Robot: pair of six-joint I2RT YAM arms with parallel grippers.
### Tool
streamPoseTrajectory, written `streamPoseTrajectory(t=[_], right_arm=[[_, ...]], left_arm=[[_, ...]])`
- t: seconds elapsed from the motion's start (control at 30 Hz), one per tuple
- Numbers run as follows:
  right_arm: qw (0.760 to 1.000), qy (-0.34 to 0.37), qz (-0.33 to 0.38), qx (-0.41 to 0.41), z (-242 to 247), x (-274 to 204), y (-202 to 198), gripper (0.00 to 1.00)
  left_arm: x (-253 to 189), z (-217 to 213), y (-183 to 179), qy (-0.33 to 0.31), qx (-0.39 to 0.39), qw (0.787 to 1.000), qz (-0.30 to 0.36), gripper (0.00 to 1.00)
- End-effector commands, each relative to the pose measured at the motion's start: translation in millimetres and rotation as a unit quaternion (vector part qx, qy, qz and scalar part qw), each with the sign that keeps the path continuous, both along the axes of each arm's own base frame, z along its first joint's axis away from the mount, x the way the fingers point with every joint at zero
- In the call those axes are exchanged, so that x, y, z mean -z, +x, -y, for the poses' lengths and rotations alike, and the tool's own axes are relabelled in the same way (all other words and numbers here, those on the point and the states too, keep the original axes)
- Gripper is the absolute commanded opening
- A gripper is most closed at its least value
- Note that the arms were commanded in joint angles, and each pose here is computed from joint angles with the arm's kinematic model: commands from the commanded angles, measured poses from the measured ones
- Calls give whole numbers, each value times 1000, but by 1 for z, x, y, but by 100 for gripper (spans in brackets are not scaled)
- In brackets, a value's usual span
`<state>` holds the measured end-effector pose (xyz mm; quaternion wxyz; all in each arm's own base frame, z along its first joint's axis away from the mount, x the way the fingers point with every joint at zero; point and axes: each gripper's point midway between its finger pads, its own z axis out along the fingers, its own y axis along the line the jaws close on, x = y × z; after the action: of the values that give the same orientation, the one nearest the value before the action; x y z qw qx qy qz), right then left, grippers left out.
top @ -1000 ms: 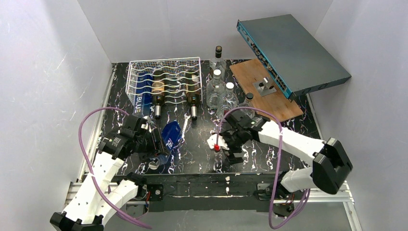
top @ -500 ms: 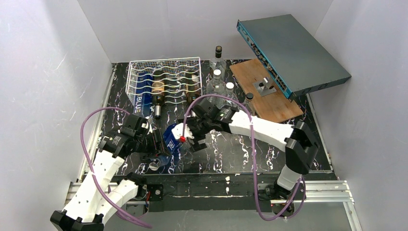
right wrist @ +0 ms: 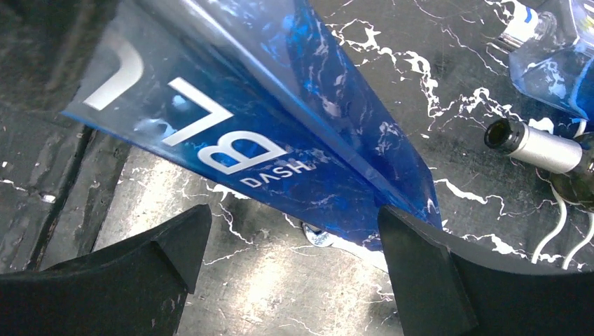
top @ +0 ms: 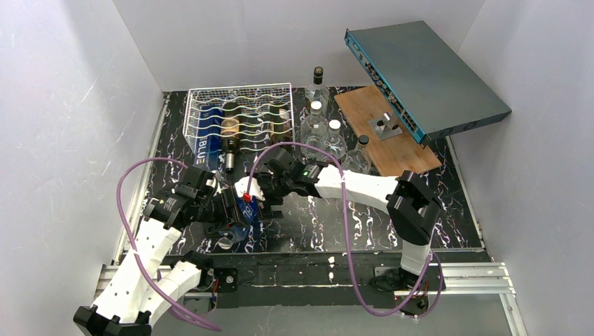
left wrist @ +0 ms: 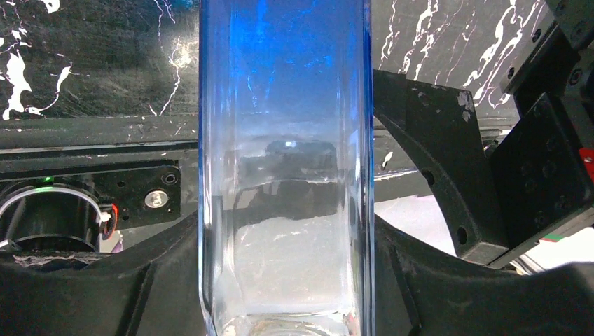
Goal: Take the wine bottle off the wine rack
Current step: Place the wine bottle at the center of the board.
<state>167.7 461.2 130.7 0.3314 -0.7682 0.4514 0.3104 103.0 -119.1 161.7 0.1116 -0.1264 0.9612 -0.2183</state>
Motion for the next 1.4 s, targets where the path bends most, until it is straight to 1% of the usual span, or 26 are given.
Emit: streamPoseTrajectory(t=[0.0, 0.17, 0.3, 0.33, 0.43, 0.53, 0.57, 0.63, 0.83, 1.0, 1.17, 1.27, 1.37], right_arm=[[998, 56, 21, -1, -29, -35, 3, 98], [998, 61, 22, -22, -29, -46, -3, 98], [998, 61, 21, -30, -34, -46, -3, 98], [997, 60, 6, -48, -36, -43, -11, 98], [996, 55, 5, -71, -38, -35, -24, 98], [995, 45, 52, -73, -29, -44, -15, 98], [993, 44, 81, -70, -24, -52, -9, 98], [993, 40, 85, -71, -23, -57, -7, 98], [992, 63, 93, -55, -37, -65, 2, 98], [992, 80, 76, -67, -45, -75, -2, 98], [991, 92, 47, -86, -42, -89, -7, 98], [989, 101, 17, -104, -33, -97, -9, 98], [989, 99, 12, -112, -21, -98, -8, 99]], left_arm=[[-23, 20, 7, -58, 27, 997, 33, 0], [-23, 21, 7, -61, 26, 997, 31, 0], [-30, 24, 8, -71, 28, 996, 35, 0], [-35, 26, 10, -77, 27, 996, 38, 0], [-44, 33, 14, -98, 24, 994, 42, 0], [-51, 33, 16, -100, 20, 993, 51, 0], [-55, 32, 17, -98, 15, 993, 56, 0], [-51, 31, 17, -96, 15, 994, 53, 0], [-58, 30, 22, -93, 10, 994, 64, 0], [-64, 25, 28, -87, -13, 993, 81, 0], [-71, 20, 29, -90, -36, 990, 101, 0], [-75, 23, 27, -103, -31, 989, 106, 0], [-75, 30, 22, -119, -8, 988, 95, 0]])
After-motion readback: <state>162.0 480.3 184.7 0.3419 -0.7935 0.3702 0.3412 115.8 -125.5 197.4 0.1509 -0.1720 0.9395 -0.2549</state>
